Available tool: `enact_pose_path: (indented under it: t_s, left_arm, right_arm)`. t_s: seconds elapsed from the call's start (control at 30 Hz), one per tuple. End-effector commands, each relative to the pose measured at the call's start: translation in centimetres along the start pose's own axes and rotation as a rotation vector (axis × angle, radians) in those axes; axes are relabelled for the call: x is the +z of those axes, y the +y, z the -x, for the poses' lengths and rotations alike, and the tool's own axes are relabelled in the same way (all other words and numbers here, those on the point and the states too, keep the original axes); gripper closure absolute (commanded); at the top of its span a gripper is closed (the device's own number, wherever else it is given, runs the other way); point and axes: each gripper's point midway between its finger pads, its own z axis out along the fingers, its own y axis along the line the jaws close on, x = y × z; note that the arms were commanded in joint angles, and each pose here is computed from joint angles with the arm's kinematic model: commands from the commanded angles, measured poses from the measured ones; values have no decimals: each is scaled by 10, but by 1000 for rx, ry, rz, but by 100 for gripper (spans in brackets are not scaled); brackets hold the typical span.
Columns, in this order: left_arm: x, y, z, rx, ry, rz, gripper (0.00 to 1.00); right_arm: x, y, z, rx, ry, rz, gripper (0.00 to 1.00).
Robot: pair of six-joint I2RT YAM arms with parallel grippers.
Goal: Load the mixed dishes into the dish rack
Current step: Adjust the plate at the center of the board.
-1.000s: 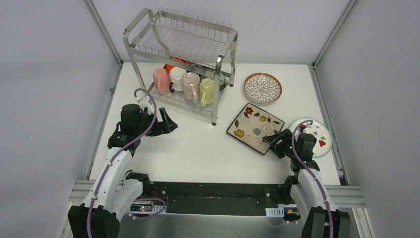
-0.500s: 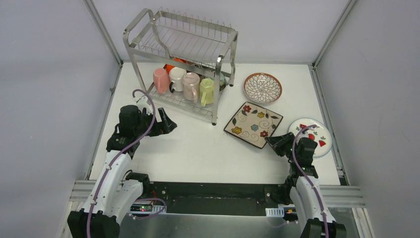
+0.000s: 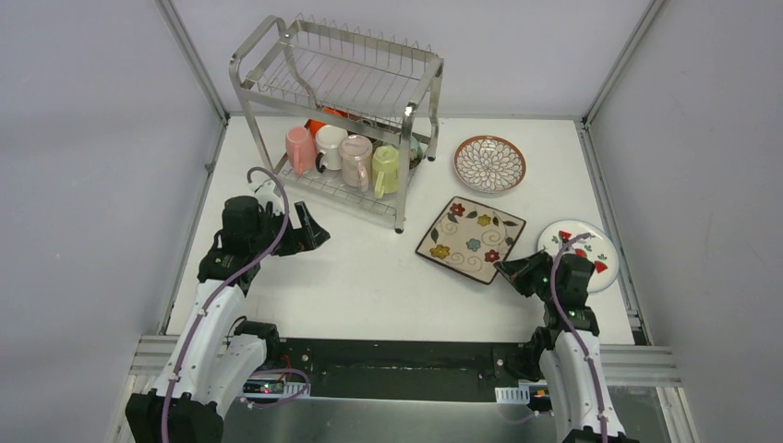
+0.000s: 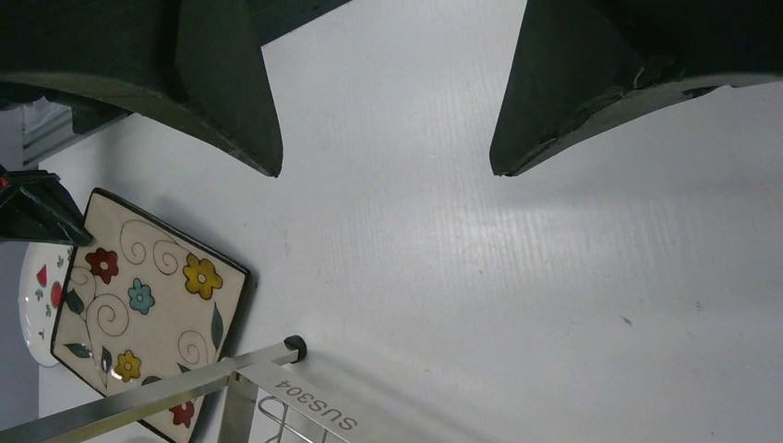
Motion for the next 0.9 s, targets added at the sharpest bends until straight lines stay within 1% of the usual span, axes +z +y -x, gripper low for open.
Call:
enact_pose_path:
  t_s: [0.0, 0.07, 0.13, 0.3, 0.4, 0.5, 0.63, 0.8, 0.87]
  left_arm:
    - [-7, -15, 2, -93, -2, -35, 15]
    - [-5, -13, -6, -161, 13, -29, 17]
    - [-3, -15, -14, -198, 50, -46, 20]
    - [2, -24, -24, -256, 133, -92, 19]
    - [1, -30, -25, -300, 150, -112, 19]
    - [-1, -32, -26, -296, 143, -123, 20]
    - [-1, -29, -29, -296, 141, -115, 20]
    - [-1, -28, -38, -340, 160, -112, 20]
    - [1, -25, -44, -368, 179, -104, 20]
  right_arm:
    - [-27, 37, -2, -99, 77, 41, 100]
    - [-35, 43, -8, -89, 115, 42, 100]
    - [-42, 48, -12, -78, 140, 37, 100]
    - [-59, 56, -33, -65, 258, 58, 100]
    - [-73, 58, -48, -88, 349, 49, 100]
    - [-79, 65, -61, -118, 421, 90, 100]
    - [-77, 66, -59, -146, 403, 70, 100]
    - [-68, 63, -78, -145, 497, 53, 100]
    - [-64, 62, -87, -173, 527, 40, 100]
